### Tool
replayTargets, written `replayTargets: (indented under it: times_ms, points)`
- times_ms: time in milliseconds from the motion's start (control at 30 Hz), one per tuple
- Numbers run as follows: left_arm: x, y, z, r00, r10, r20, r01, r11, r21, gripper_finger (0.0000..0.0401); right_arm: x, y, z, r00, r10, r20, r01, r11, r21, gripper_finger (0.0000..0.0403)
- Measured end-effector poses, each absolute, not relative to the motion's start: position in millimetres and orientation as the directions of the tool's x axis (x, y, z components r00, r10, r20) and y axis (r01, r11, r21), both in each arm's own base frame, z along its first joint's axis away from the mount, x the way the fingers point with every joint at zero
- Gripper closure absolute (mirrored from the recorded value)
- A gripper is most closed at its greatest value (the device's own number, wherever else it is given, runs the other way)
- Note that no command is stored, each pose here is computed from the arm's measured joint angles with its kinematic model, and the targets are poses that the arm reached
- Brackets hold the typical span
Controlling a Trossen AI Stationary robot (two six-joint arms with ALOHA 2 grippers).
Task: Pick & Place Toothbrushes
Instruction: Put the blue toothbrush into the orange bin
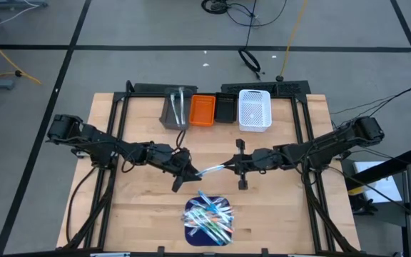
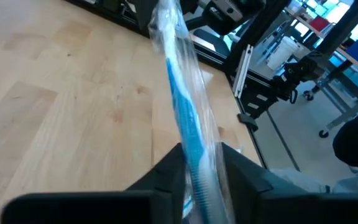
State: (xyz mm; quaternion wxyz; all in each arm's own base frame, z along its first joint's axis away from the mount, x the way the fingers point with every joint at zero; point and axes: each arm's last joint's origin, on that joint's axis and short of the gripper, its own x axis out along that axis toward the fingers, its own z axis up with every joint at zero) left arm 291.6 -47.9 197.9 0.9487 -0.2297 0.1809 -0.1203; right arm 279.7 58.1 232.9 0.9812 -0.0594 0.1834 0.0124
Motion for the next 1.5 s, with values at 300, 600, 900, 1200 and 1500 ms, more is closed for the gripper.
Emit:
replayTargets:
  times_ms: [300, 600, 900, 1200, 1500]
  points:
    - [291.5, -46.7, 196.1, 0.912, -0.271, -0.307, 0.1, 0.875, -0.474, 0.0387, 279.6, 58.4, 232.9, 0.932, 0.006, -0.361, -0.05, 0.992, -0.112, 0.0403]
    - [291.5, -47.1, 196.5, 0.915, -0.268, -0.303, 0.104, 0.88, -0.464, 0.0393, 279.3, 59.3, 232.6, 0.932, 0.005, -0.363, -0.053, 0.991, -0.121, 0.0377]
    - [291.6, -47.1, 196.9, 0.916, -0.268, -0.3, 0.105, 0.88, -0.463, 0.0392, 279.0, 59.6, 232.0, 0.929, 0.013, -0.369, -0.064, 0.99, -0.128, 0.025]
    - [292.5, -45.9, 198.5, 0.931, -0.23, -0.284, 0.086, 0.893, -0.441, 0.0393, 276.8, 65.1, 229.2, 0.915, 0.071, -0.397, -0.119, 0.988, -0.096, 0.0205]
    - [296.2, -31.7, 205.3, 0.972, -0.096, -0.215, -0.004, 0.907, -0.421, 0.0393, 270.1, 80.2, 223.7, 0.884, 0.116, -0.452, -0.149, 0.988, -0.038, 0.021]
